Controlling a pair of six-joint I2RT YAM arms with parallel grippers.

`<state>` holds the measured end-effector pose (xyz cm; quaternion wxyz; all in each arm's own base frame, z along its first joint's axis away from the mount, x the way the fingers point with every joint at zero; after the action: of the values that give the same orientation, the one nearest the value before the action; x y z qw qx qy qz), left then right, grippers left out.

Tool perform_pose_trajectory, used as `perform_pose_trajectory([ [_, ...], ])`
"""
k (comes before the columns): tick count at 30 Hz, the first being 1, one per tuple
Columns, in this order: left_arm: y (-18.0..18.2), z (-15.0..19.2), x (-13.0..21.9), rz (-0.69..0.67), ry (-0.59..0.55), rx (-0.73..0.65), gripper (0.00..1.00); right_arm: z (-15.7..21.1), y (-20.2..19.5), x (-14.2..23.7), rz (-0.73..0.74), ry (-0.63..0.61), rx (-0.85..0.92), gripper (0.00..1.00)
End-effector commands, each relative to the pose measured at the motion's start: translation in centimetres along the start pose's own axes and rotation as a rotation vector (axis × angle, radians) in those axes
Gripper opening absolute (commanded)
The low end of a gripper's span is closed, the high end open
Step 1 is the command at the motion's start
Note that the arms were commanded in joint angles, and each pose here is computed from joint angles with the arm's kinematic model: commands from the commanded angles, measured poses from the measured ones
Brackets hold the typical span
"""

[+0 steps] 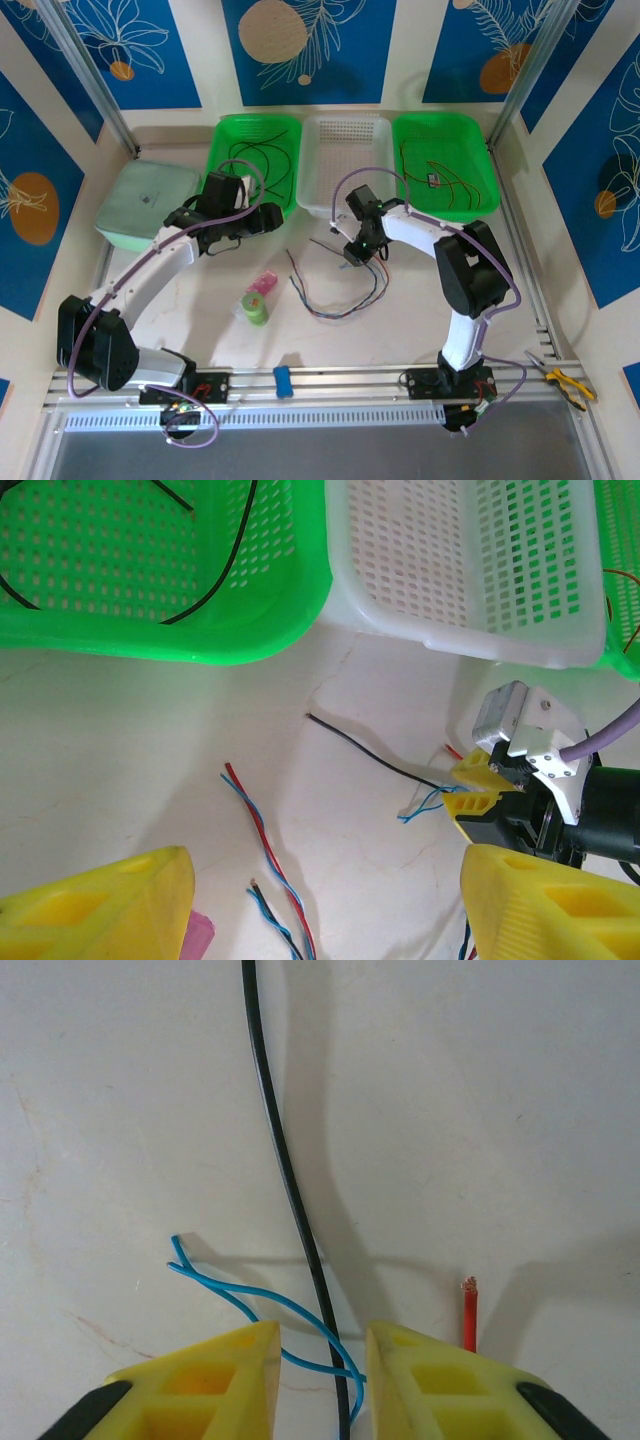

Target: Untangle the cables

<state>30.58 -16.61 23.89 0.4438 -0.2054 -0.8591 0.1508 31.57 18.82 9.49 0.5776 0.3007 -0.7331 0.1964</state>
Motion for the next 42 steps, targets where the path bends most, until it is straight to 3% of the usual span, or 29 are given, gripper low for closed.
perform_pose_trajectory([
  [1, -1.1, -0.7, 0.4, 0.029, -0.013, -0.011, 0.71, 0.6, 0.5, -0.2, -0.03, 0.017, 0.004, 0.32],
  [15, -1.2, -0.8, 0.4, 0.028, -0.01, -0.014, 0.71, 0.6, 0.6, -1.8, -0.051, 0.057, 0.015, 0.29],
  [29, -1.4, -0.9, 0.6, 0.029, -0.014, -0.018, 0.71, -0.2, 0.9, -1.0, -0.052, 0.033, 0.038, 0.02],
  [42, -1.9, -1.2, 1.1, 0.044, -0.032, -0.019, 0.71, -1.6, 3.4, 8.1, -0.077, -0.232, 0.053, 0.0],
])
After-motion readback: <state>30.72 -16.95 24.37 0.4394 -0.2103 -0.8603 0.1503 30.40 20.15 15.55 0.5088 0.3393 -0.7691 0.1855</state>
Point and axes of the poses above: each hand's point on the last joint's axis, 136 mm out from that joint toward the fingers, its own x axis back along the fingers, its own y axis along the line the jaws close on, z = x × y, the point moved 6 cm from there along x, back along the fingers, and after that the axes turned 8 degrees about -x, right-handed, at the moved point
